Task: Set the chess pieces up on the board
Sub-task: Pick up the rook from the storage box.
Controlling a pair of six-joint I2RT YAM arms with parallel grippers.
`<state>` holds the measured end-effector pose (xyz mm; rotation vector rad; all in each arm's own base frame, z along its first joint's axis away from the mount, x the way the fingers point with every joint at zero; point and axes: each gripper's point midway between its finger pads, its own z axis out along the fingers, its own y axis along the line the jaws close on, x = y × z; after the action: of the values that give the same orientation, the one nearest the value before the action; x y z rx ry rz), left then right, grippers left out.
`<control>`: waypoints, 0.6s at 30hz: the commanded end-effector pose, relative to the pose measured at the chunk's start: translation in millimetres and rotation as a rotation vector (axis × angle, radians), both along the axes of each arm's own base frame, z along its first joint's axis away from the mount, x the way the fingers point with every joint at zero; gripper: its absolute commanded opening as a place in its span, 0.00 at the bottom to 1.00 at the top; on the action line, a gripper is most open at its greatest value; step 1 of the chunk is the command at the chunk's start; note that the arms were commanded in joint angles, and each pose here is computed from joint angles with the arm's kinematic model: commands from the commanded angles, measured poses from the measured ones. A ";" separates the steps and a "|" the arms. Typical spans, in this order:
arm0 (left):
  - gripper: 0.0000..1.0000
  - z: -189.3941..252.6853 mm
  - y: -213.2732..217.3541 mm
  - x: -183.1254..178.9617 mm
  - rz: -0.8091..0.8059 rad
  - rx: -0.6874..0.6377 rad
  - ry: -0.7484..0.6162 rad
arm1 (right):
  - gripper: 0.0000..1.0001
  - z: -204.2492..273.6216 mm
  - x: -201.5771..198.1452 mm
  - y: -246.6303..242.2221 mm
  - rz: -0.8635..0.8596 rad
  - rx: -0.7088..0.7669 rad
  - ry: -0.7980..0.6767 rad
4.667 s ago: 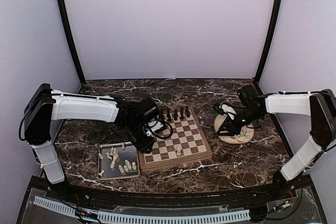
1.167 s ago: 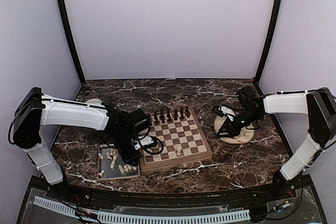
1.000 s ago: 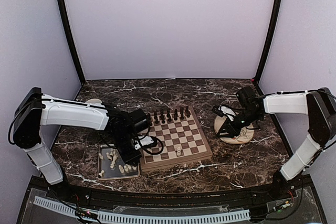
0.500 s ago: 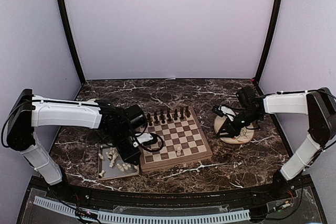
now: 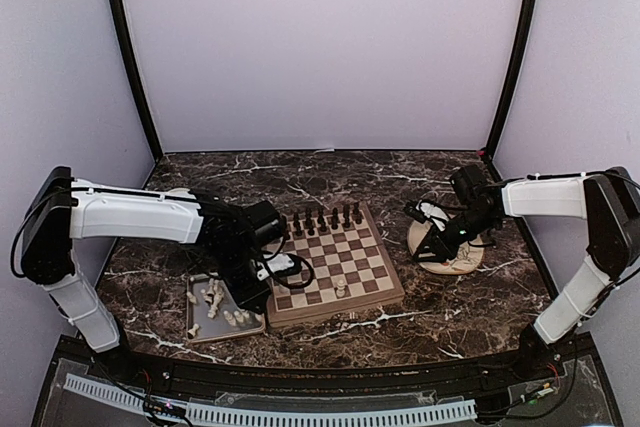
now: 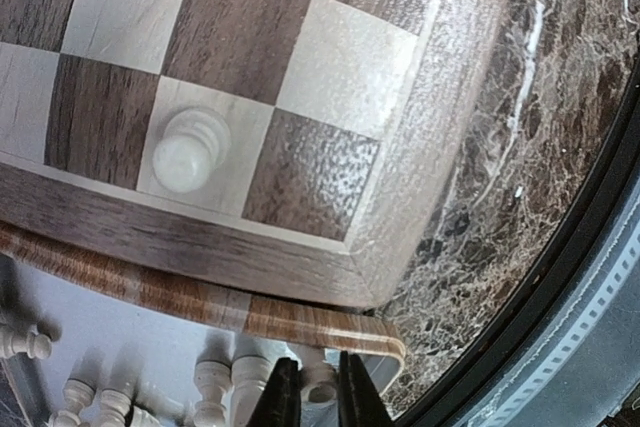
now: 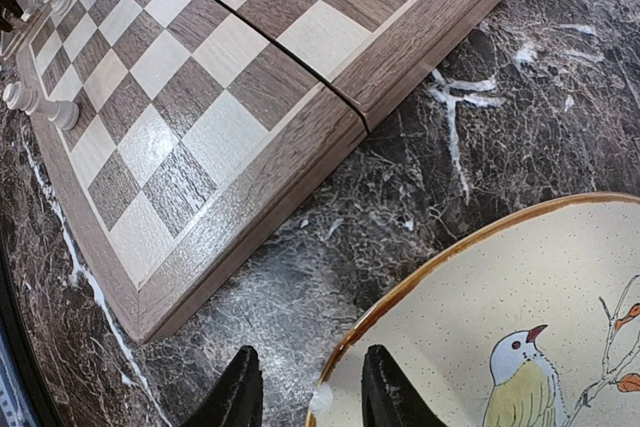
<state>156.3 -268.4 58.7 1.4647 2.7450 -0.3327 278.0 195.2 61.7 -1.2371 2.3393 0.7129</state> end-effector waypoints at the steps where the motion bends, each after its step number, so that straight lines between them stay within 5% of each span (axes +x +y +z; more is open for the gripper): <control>1: 0.00 1.2 2.5 5.7 0.002 0.062 -0.012 | 0.35 1.4 2.5 0.1 0.008 -0.001 -0.003; 18: 0.00 3.8 -2.9 5.8 -0.109 0.291 -0.042 | 0.35 -8.0 0.4 -0.4 0.011 -0.014 0.027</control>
<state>163.4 -278.1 50.3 1.6178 2.7965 -0.0015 275.4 194.2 51.3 -1.2429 2.3750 0.7255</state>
